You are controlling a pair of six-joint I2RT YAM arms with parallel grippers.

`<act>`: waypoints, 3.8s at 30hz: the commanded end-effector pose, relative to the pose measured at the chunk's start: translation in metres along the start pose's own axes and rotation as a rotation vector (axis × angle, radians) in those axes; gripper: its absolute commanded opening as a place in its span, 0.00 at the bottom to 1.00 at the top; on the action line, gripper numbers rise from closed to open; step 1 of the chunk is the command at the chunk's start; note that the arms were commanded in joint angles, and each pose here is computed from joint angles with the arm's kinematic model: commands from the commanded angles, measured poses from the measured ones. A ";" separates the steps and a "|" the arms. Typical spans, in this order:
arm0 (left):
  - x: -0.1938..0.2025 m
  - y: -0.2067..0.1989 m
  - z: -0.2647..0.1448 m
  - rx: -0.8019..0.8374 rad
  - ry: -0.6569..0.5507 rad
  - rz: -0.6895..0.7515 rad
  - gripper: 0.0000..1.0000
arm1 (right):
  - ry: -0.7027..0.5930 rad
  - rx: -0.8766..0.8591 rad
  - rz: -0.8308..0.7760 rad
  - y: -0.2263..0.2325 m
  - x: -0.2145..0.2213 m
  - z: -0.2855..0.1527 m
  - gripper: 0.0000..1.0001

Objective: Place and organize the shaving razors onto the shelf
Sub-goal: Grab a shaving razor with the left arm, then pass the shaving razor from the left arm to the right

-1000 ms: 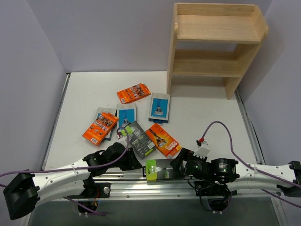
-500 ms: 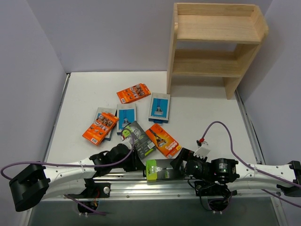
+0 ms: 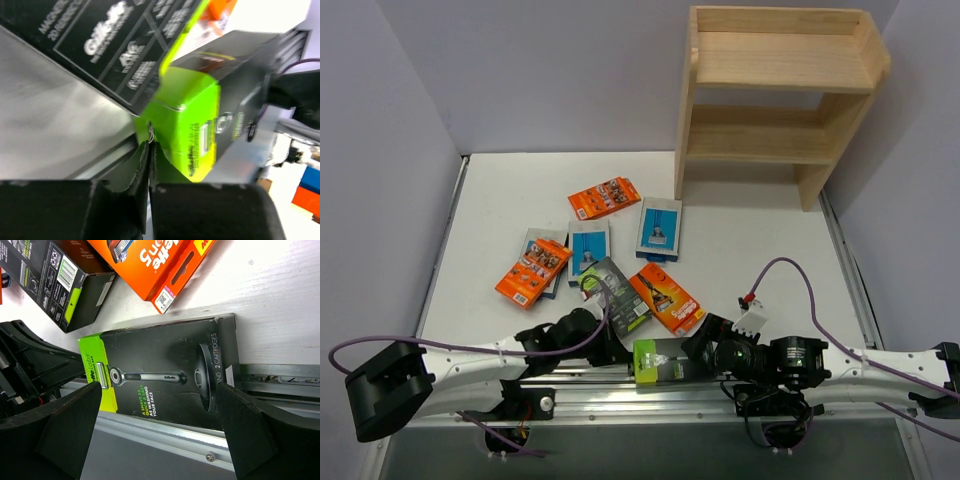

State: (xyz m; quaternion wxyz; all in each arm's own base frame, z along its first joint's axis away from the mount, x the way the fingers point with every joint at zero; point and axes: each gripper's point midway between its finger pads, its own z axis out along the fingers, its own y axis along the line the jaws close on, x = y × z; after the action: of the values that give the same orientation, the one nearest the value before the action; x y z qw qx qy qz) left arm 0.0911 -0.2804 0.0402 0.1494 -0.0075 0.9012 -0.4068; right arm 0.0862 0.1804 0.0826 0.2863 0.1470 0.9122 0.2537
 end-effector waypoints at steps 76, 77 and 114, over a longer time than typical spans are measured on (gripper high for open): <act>-0.041 -0.190 -0.162 0.531 0.035 1.425 0.02 | -0.272 -0.885 -1.231 0.197 -0.007 -0.076 0.99; -0.040 -0.191 -0.163 0.535 0.036 1.430 0.02 | -0.272 -0.886 -1.230 0.197 -0.009 -0.076 0.99; -0.037 -0.221 -0.184 0.629 0.051 1.499 0.02 | -0.101 -1.046 -1.259 0.193 0.027 -0.074 0.61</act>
State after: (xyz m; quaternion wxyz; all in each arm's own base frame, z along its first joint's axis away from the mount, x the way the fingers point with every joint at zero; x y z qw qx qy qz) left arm 0.0504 -0.2791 0.2819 0.2914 0.6448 0.5693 -0.4185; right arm 0.0464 0.3189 0.2160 0.4426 -0.5388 0.5861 0.4126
